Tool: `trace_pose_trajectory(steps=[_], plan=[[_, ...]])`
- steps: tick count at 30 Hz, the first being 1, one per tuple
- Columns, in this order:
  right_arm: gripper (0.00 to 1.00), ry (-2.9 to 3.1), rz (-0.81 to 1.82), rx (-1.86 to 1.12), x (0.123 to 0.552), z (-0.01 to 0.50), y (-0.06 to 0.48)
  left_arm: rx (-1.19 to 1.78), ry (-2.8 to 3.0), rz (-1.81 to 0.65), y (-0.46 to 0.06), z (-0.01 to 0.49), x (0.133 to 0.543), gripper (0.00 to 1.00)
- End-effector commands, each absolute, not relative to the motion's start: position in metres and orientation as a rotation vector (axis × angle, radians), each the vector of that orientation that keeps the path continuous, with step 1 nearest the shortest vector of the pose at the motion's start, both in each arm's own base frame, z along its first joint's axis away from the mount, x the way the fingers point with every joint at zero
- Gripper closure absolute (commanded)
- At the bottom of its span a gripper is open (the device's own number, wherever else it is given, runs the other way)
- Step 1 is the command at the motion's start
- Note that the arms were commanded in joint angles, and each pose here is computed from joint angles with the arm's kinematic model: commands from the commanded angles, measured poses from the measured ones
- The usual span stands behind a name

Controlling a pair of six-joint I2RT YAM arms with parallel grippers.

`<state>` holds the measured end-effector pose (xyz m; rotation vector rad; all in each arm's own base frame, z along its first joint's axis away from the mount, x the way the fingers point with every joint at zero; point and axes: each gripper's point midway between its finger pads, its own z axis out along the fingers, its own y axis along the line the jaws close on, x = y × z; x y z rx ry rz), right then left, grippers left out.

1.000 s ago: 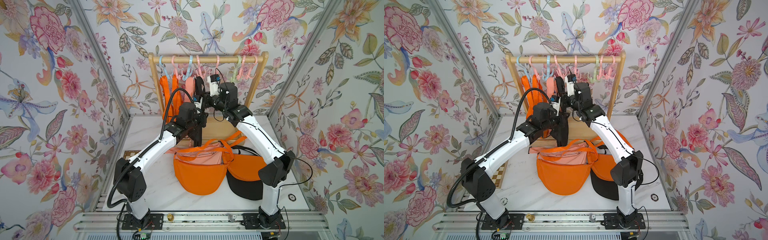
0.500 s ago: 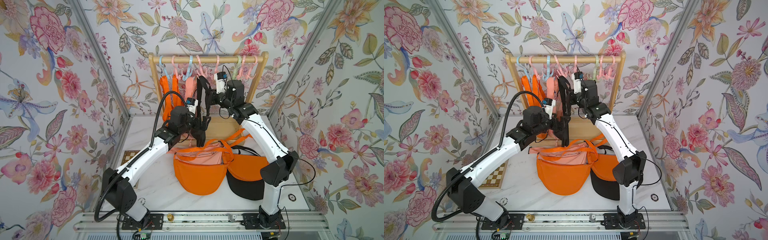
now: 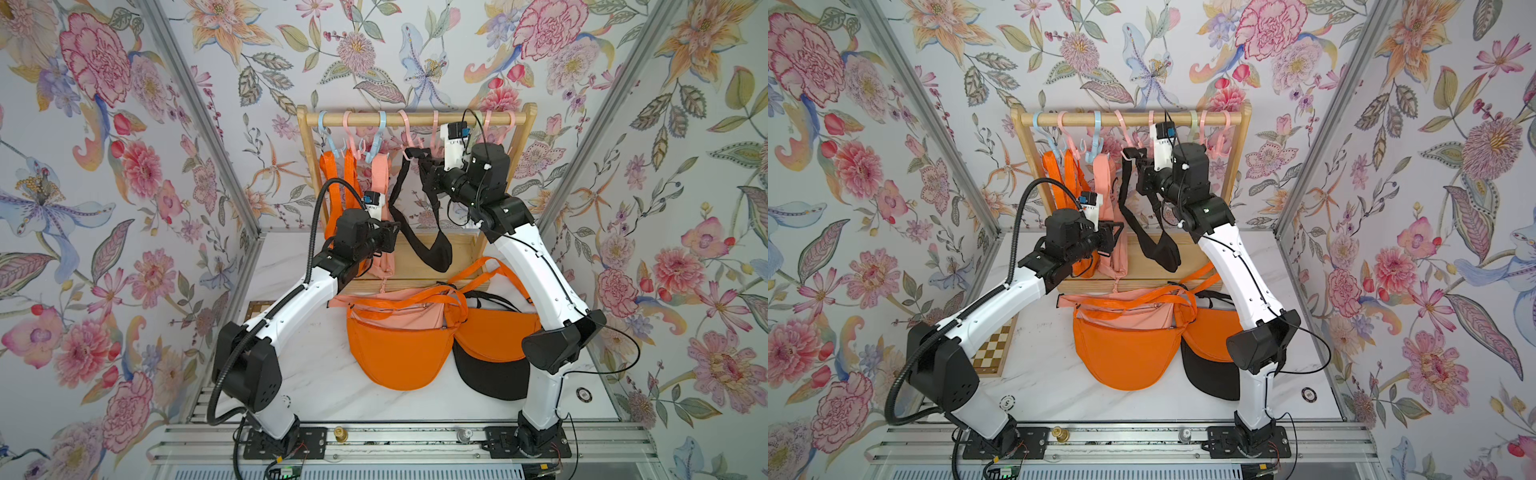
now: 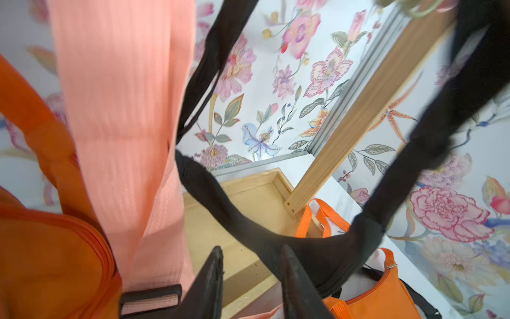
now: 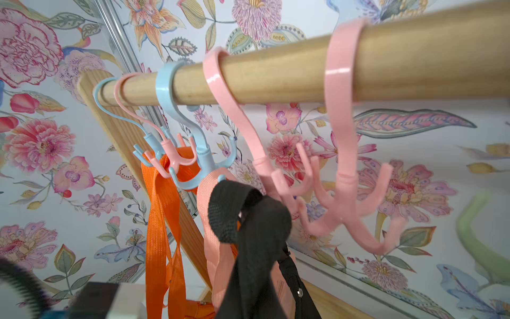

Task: Take the bag off the hook
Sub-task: Pick up the bag from the hook.

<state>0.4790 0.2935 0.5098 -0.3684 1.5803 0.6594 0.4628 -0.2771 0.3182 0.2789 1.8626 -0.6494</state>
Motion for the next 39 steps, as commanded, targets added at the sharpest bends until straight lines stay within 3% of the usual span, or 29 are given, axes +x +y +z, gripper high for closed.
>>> trace_pose_trajectory(steps=[1, 10, 20, 33, 37, 39], plan=[[1.0, 1.478, 0.685, -0.399, 0.477, 0.535, 0.305, 0.24, 1.832, -0.657, -0.268, 0.322, 0.481, 0.76], [1.0, 1.25, 0.758, -0.396, 0.486, 0.575, 0.32, 0.24, 1.866, -0.62, -0.264, 0.309, 0.49, 0.89], [1.0, 1.107, 0.88, -0.685, 0.407, 0.605, 0.355, 0.22, 1.883, -0.589, -0.253, 0.304, 0.502, 1.0], [1.0, 1.141, 0.833, -0.834, 0.317, 0.596, 0.333, 0.214, 1.871, -0.585, -0.249, 0.309, 0.503, 1.0], [1.0, 1.165, 0.743, -0.765, 0.309, 0.592, 0.309, 0.216, 1.861, -0.59, -0.248, 0.315, 0.502, 1.0], [1.0, 1.188, 0.714, -0.737, 0.311, 0.59, 0.301, 0.213, 1.854, -0.599, -0.248, 0.32, 0.5, 0.95]])
